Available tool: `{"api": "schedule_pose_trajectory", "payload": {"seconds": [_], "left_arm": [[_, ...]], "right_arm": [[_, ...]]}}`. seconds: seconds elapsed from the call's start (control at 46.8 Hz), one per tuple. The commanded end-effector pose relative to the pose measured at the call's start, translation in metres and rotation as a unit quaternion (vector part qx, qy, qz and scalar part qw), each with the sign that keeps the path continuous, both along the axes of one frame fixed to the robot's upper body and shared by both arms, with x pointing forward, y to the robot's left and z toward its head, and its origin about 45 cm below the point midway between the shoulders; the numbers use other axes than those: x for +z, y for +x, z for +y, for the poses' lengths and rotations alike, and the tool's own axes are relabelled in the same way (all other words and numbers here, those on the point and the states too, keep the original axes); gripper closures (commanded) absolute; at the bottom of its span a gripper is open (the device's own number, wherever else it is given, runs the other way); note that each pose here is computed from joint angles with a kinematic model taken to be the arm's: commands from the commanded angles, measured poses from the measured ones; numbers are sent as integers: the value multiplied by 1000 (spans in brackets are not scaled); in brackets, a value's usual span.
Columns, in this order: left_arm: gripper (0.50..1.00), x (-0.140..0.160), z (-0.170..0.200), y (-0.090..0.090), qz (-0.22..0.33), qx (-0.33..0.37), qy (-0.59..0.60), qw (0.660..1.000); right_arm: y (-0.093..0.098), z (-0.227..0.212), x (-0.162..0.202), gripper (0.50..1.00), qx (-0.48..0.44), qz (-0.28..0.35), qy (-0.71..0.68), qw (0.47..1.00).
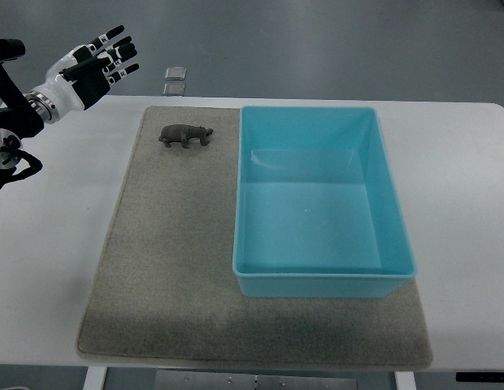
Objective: Place brown hippo in blue box with left hand
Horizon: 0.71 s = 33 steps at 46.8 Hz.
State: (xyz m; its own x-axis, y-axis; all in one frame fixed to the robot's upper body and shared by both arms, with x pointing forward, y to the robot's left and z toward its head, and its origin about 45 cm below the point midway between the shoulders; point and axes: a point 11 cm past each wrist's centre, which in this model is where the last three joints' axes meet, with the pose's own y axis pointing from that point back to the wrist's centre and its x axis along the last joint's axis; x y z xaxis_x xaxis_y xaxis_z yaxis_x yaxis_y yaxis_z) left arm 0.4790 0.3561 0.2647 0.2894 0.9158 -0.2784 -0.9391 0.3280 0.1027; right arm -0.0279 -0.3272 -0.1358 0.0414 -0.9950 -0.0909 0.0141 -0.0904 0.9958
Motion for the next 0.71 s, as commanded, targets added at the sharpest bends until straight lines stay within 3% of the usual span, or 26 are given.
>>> {"api": "schedule_pose_trajectory", "payload": {"seconds": [0.0,0.363,0.534,0.684], "left_arm": [[504,2,-4,0,-23,-22,71,997],[504,13,-18,7,-66,-108,340,932],[504,15,-30,12,-70,-167,471,863],[504,20,-38,16,-75,-188,526,826]], "right_arm": [[0,0,0,564,0,0,1,1000],[0,0,0,564,0,0,0,1000],[0,0,0,564,0,0,0,1000],[0,0,0,564,0,0,1,1000]]}}
